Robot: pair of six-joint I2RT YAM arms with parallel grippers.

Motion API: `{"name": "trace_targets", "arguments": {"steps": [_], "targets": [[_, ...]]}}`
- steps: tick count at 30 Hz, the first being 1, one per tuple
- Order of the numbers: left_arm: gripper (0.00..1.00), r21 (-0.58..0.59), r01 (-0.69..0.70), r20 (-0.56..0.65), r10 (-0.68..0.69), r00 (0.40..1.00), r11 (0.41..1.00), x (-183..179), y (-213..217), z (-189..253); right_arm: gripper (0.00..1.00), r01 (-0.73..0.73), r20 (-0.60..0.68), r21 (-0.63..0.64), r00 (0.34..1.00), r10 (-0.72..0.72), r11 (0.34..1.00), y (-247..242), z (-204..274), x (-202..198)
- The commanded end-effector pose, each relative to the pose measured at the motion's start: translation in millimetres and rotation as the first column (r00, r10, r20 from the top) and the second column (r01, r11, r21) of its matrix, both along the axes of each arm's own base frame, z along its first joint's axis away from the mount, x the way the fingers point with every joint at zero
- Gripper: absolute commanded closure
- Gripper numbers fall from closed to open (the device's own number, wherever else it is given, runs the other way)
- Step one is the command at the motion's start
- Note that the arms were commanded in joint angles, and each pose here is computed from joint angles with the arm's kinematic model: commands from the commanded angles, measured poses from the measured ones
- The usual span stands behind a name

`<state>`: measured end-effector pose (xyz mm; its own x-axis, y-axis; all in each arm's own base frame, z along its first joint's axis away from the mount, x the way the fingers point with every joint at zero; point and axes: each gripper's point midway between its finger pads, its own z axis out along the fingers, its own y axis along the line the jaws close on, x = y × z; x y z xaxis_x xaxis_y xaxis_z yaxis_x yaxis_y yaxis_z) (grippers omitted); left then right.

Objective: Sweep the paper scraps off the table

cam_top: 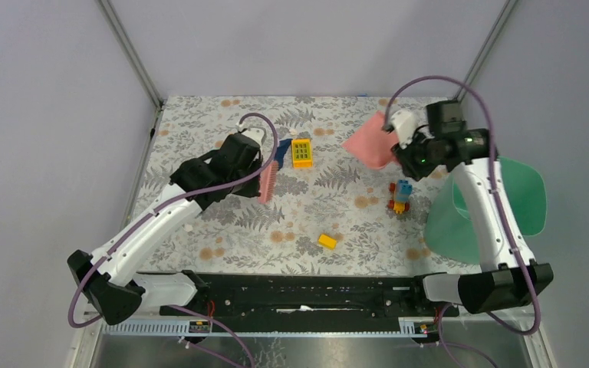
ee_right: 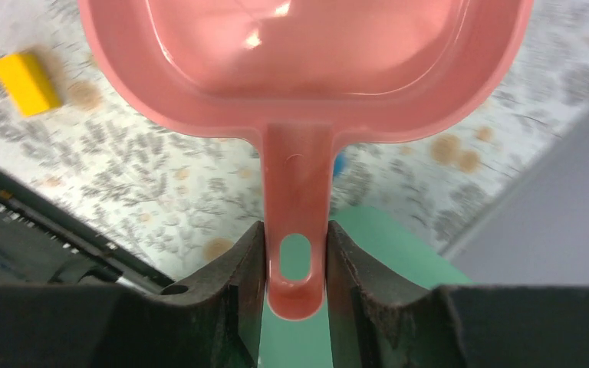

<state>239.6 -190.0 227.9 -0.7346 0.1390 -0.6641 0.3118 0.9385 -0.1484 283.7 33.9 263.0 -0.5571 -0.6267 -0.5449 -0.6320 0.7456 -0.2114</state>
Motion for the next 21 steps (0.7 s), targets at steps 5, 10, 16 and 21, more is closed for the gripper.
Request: {"name": "trace_targets", "arguments": {"steps": [5, 10, 16, 21], "targets": [[1.00, 0.402, -0.369, 0.194, 0.316, 0.929, 0.838, 28, 94, 26, 1.00, -0.192, -0.142, 0.128, 0.967, 0.209, 0.973, 89, -82, -18], [1.00, 0.668, -0.419, 0.222, 0.373, 0.901, 0.615, 33, 125, 18, 1.00, -0.269, -0.254, 0.143, 0.920, 0.298, 0.953, 116, -119, -42], [1.00, 0.826, -0.340, 0.119, 0.451, 0.885, 0.449, 49, 143, -43, 1.00, -0.413, -0.363, 0.080, 0.835, 0.413, 0.907, 152, -161, -81], [1.00, 0.827, -0.310, 0.012, 0.536, 0.844, 0.469, 42, 159, -78, 1.00, -0.476, -0.400, 0.085, 0.789, 0.467, 0.876, 165, -175, -101]]}}
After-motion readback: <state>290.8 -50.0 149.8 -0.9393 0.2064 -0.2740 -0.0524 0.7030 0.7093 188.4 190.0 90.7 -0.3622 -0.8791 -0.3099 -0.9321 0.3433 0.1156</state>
